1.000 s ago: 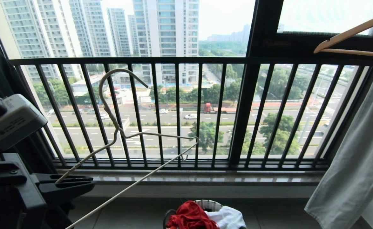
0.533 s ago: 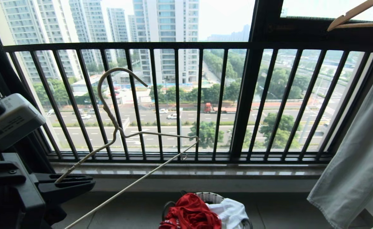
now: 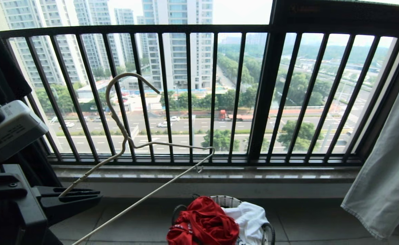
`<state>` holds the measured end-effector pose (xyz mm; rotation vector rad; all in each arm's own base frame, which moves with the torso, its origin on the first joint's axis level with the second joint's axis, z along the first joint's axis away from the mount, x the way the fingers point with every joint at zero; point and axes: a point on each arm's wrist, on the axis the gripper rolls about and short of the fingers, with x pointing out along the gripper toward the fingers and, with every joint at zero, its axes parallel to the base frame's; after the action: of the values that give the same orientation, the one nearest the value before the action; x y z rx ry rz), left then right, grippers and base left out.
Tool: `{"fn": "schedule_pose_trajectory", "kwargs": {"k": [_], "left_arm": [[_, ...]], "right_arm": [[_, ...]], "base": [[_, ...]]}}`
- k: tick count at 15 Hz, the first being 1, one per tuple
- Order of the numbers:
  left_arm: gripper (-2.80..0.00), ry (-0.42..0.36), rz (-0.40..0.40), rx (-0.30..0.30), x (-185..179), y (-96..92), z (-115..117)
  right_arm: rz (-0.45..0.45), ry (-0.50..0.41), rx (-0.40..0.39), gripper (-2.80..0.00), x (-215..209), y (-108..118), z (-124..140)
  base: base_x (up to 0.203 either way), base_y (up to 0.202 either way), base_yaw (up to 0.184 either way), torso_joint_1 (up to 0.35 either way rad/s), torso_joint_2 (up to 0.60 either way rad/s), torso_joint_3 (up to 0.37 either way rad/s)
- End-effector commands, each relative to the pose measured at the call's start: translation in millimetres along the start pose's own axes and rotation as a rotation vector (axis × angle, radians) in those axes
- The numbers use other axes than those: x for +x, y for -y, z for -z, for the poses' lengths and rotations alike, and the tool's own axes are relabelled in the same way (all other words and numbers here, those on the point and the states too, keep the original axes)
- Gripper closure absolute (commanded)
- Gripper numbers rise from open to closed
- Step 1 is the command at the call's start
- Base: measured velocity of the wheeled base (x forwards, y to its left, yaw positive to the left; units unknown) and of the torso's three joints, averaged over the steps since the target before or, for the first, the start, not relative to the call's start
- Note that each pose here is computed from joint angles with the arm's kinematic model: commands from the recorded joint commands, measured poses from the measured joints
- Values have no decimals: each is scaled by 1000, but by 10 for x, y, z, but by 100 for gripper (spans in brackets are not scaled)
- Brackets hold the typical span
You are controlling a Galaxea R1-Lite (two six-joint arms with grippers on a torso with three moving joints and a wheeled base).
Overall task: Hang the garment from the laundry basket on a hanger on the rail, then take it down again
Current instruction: Pick up clothes from the basket
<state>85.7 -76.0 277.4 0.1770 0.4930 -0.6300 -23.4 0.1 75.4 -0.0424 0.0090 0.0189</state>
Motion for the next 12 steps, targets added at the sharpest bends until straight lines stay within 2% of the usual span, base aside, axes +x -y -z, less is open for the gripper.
{"fn": "schedule_pose_trajectory", "kwargs": {"k": [1, 7, 12], "left_arm": [[0, -6, 0, 0, 6, 1, 7], [0, 0, 16, 0, -12, 3, 9], [0, -2, 17, 0, -9, 3, 9]], "right_arm": [[0, -1, -1, 0, 1, 0, 0], [0, -1, -1, 0, 1, 0, 0], [-1, -1, -2, 0, 1, 0, 0]], "base": [[0, 0, 0, -112, 454, 342], [0, 0, 0, -66, 419, 347], [0, 0, 0, -6, 64, 60]]}}
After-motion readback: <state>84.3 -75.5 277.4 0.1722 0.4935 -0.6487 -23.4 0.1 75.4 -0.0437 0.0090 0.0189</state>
